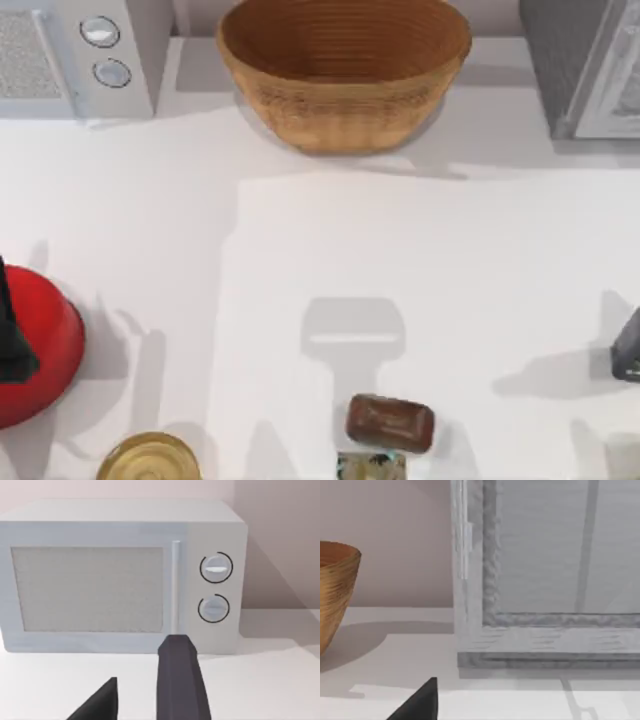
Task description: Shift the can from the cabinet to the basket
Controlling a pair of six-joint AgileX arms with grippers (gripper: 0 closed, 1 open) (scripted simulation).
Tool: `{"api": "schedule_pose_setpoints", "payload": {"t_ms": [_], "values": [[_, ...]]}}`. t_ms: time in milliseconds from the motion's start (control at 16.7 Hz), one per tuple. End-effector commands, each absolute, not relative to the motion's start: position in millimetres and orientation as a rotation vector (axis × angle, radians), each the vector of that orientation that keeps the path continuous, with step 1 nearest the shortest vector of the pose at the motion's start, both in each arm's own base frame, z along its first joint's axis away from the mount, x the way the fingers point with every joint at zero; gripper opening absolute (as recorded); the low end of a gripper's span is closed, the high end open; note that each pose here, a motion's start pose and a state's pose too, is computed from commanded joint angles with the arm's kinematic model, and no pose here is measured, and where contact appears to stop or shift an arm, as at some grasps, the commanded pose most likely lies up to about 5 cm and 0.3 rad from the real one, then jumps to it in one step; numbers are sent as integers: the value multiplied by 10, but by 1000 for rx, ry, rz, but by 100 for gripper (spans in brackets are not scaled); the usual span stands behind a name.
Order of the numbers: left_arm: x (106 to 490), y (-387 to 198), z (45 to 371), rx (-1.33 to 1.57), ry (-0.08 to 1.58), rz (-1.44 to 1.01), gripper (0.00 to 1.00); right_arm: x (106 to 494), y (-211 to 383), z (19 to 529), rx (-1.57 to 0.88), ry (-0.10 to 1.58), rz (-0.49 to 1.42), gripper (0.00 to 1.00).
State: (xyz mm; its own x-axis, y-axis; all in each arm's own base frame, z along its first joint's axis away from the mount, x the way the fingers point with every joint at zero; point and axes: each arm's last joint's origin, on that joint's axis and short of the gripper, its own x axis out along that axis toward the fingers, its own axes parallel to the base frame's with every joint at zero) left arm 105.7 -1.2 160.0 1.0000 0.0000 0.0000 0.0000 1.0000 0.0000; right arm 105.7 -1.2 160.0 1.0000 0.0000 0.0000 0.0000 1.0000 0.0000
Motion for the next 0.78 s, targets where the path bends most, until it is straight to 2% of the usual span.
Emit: {"api": "schedule_pose_setpoints", "payload": {"t_ms": [180,360,780], "values": [[1057,-12,1600,0,0,0,100,1056,-10,1629,0,0,0,100],[1057,-12,1600,0,0,0,100,1056,1,1876,1,2,2,100],[1057,-12,1600,0,0,0,100,1282,73,3209,-2,12,-2,100]]}}
